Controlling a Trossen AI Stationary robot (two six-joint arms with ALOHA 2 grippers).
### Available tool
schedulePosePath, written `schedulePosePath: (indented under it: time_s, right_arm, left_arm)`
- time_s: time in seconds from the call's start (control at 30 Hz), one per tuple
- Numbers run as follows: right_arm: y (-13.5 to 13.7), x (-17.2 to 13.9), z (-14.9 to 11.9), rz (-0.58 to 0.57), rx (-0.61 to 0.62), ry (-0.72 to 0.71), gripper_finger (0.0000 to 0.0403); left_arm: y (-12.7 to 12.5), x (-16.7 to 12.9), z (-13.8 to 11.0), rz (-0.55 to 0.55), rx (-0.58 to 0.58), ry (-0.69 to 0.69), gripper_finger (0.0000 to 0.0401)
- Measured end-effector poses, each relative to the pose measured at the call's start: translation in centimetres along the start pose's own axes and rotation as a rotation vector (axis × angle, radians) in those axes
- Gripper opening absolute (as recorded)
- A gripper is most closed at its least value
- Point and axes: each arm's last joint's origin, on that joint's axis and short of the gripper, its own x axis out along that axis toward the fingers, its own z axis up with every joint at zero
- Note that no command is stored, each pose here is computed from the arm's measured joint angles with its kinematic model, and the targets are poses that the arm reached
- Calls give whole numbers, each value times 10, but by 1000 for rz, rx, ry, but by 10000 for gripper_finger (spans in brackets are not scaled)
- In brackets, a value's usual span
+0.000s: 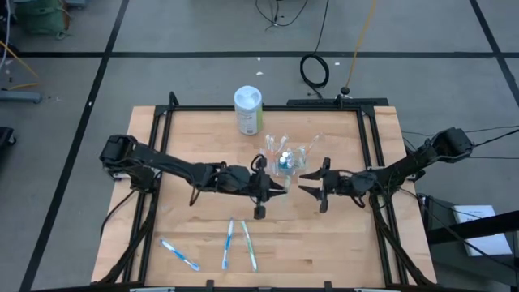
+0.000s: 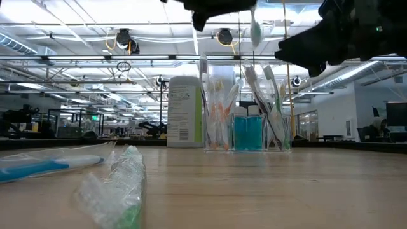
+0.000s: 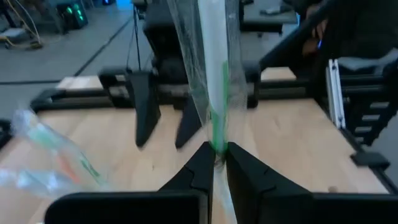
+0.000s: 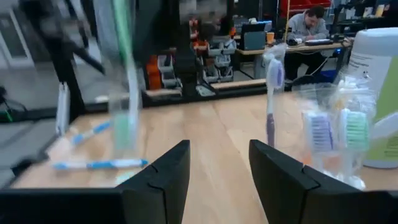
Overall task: Pick & Place toothbrushing station
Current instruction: Put the green toothbrush into the transparent organizer
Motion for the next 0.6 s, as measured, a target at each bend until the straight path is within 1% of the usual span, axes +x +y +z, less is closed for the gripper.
schedulePosePath:
  time_s: [0.03,0.07,0.17,0.2,0.33,0.47,0.6]
  right_arm:
    - [0,0,1,10,18,-11,155]
    - [1,0,2,36,23,-16,155]
    - [4,-1,2,126,8,-12,155]
    - [5,-1,2,138,5,-13,155]
    - [5,-1,2,136,-45,-16,164]
    - [5,-1,2,134,-55,-18,193]
    - [5,-1,4,131,-66,-25,221]
  left_arm:
    - [-1,4,-4,0,0,0,30]
    - [-1,8,-5,0,-4,-29,30]
    - [-2,15,-7,20,-11,-65,30]
    - [-2,16,-8,21,-16,-75,30]
    - [-1,17,-10,25,-15,-56,30]
    - [-4,16,-7,18,-12,-86,30]
    - [-4,16,-6,45,36,-91,30]
